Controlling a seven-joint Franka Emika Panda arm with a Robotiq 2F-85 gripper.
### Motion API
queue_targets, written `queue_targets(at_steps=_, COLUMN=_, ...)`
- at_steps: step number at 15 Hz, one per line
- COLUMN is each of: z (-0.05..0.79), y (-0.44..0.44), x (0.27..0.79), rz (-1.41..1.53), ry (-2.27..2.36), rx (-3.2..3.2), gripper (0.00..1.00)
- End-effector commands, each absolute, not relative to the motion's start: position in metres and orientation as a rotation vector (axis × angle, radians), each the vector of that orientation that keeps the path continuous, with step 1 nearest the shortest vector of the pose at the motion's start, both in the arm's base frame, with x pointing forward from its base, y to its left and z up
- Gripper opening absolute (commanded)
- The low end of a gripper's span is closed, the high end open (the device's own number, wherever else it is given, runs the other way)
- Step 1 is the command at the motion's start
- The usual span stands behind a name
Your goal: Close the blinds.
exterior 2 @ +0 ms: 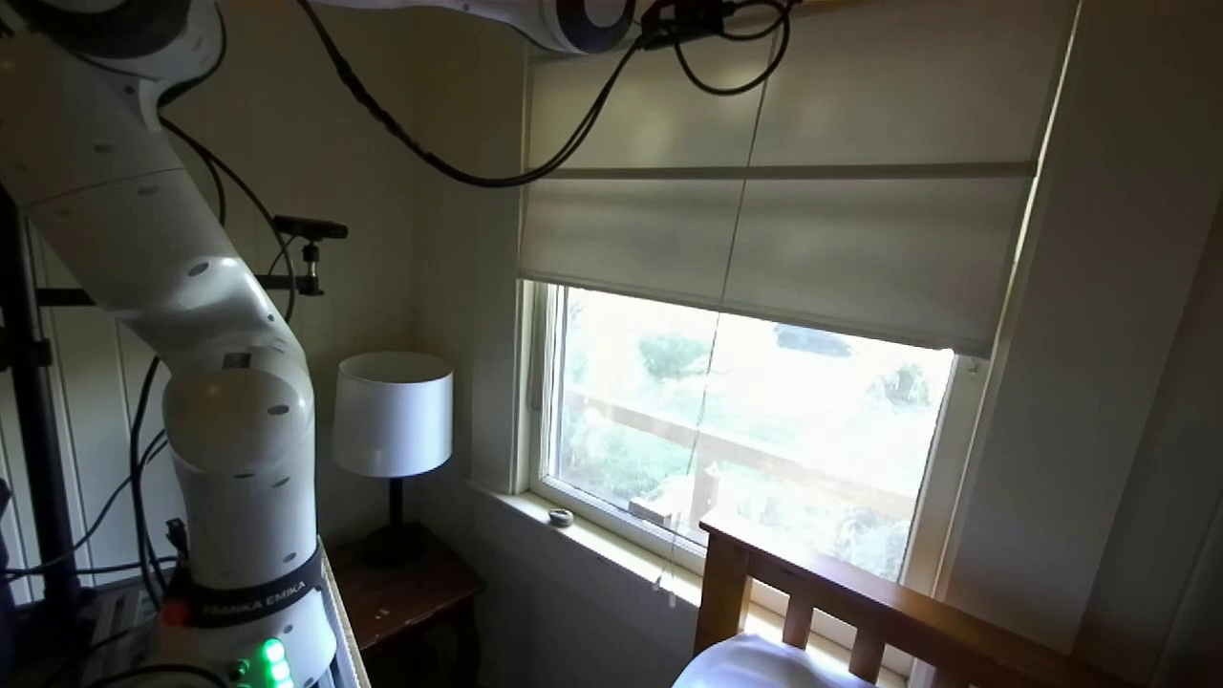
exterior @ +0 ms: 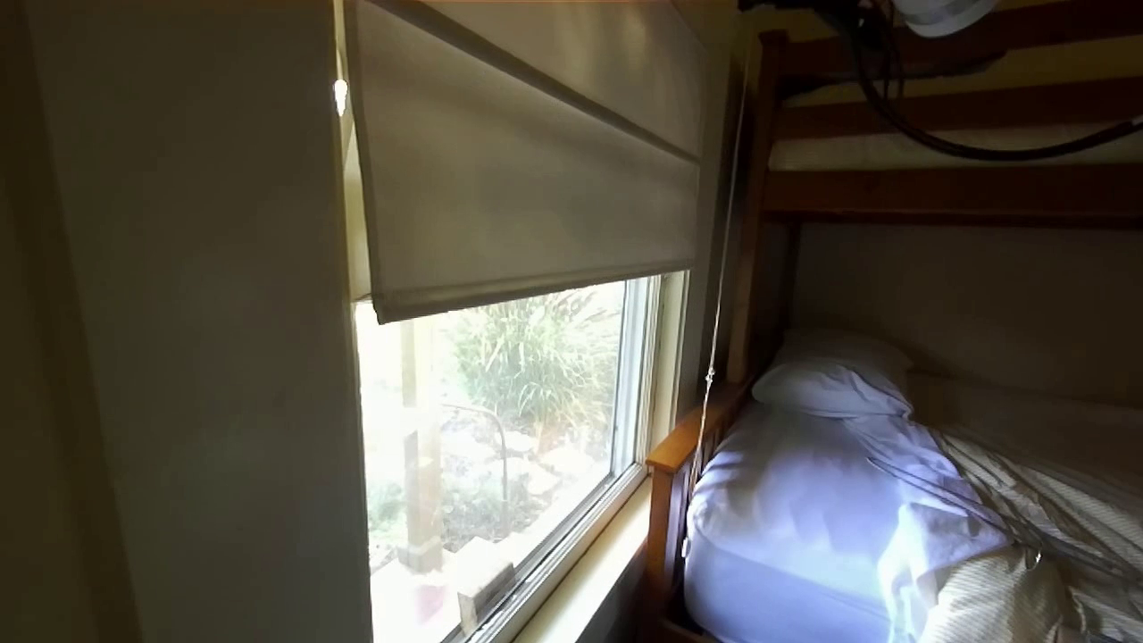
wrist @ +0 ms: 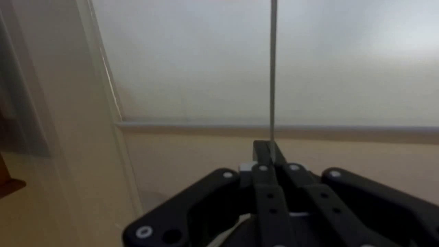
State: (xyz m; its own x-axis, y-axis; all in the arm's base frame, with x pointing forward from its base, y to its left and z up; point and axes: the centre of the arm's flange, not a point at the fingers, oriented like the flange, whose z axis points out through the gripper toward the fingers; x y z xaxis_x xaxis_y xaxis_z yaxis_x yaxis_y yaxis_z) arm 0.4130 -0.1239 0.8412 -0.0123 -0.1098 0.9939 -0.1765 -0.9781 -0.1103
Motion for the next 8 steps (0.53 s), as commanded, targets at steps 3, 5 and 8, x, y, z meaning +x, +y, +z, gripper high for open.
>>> queue_targets(at_steps=3, z=0.903, y=-0.153, x=0.414, rz=2.217, ry=-0.335, rx=2.072, gripper=0.0)
queue_targets(at_steps=5, z=0.913, y=-0.16, x=0.417, rz=2.211, ry=-0.34, rx=2.08, gripper=0.28)
queue_targets(at_steps=8, z=0.917, y=-0.165, x=0.427, rz=2.201, ry=-0.336, rx=2.112, gripper=0.1)
